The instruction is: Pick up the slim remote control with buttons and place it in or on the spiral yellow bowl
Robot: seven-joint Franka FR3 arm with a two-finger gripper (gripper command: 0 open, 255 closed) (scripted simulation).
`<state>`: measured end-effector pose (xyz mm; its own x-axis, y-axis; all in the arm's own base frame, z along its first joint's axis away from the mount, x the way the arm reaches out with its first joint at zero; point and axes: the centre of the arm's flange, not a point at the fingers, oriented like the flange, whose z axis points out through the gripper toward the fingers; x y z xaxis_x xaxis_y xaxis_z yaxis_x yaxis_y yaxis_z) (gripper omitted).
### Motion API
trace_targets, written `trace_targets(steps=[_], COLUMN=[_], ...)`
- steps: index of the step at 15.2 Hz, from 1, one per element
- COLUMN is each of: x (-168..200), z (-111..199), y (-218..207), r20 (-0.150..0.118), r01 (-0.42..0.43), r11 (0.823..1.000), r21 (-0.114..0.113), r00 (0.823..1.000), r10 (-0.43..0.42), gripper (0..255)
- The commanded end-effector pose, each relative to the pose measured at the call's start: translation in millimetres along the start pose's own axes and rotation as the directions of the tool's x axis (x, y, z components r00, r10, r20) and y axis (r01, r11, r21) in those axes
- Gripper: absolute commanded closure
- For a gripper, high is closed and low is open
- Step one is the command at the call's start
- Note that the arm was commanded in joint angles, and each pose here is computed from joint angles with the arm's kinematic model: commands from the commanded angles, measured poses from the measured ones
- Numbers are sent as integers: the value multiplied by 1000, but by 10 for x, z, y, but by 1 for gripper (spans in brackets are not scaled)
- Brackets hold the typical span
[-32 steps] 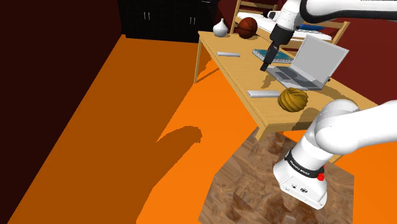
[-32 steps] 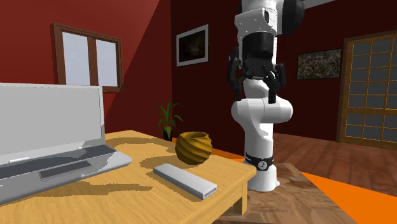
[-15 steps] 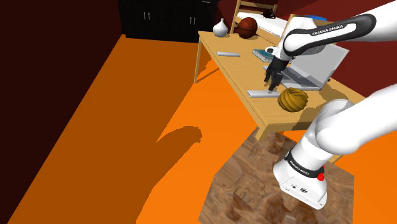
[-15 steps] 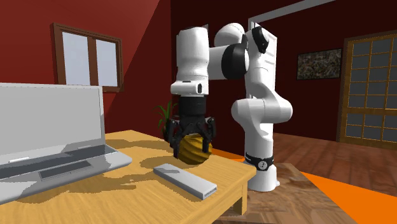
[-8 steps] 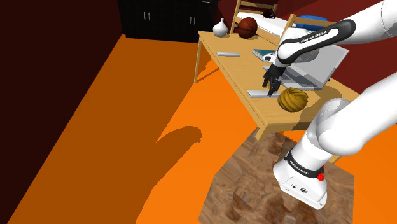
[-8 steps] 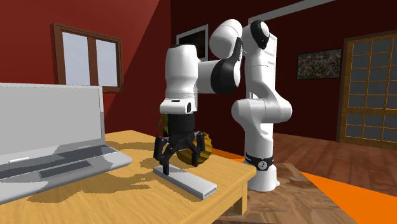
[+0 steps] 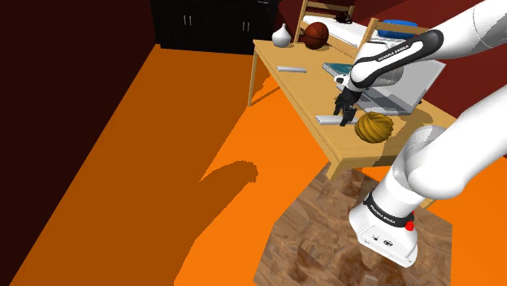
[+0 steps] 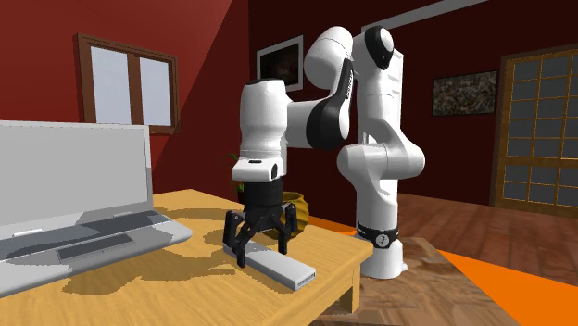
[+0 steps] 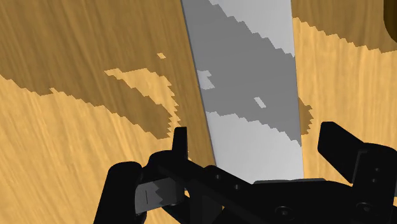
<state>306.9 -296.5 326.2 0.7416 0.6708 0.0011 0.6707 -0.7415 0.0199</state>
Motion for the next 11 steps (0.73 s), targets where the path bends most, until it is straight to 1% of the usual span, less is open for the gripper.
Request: trace_targets(steps=[1,3,4,11], x=[1,0,0,1], z=[2,2,2,2], y=[0,0,0,-1], r20=[0,0,0,0], r01=[0,0,0,0], r11=[1000,1000,1000,1000], r21=[0,0,0,0], r00=[1000,1000,1000,1000], r10=[0,0,0,0], gripper=[0,0,255,255])
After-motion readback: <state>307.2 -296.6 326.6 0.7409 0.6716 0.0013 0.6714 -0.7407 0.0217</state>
